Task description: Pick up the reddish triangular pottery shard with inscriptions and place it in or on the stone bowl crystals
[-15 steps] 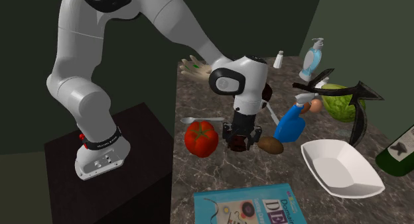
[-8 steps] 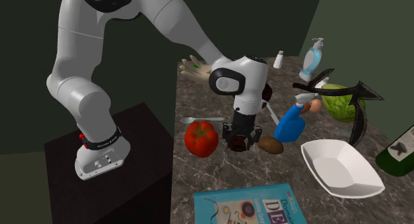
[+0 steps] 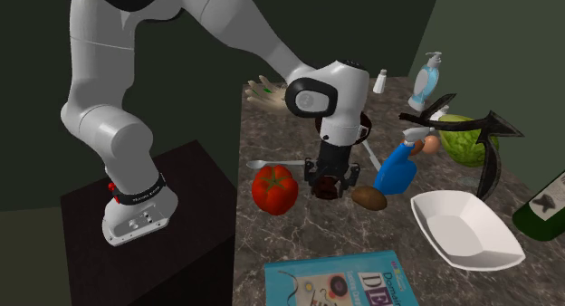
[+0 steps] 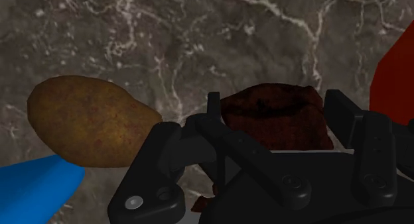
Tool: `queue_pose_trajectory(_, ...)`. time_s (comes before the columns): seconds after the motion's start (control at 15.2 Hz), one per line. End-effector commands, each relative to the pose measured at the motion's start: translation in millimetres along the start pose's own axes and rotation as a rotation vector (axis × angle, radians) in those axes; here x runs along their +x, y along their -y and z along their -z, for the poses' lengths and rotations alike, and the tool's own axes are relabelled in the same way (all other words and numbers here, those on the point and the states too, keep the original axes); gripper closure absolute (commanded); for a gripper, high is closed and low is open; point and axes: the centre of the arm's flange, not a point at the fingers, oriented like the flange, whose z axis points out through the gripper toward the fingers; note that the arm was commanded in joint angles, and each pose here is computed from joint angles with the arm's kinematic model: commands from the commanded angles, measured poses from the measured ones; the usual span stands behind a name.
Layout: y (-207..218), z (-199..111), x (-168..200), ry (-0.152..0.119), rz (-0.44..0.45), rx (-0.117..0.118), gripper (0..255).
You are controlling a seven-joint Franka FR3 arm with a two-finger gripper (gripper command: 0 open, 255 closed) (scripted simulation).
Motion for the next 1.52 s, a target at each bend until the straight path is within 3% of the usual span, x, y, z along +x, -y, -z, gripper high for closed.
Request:
queue_pose_trajectory(0.0, 0.2, 11.2, -3.7, 0.0, 0.0, 0.0, 255)
queue_pose_trajectory(1.32, 5.9, 113.1, -31.0, 0.0, 0.0, 0.0, 255)
queue_pose_trajectory(1.39, 5.5, 108.2, -29.6, 0.0, -0.001, 0.0, 255)
queue_pose_trajectory(1.45, 5.5, 108.2, -29.6, 0.0, -0.001, 0.0, 0)
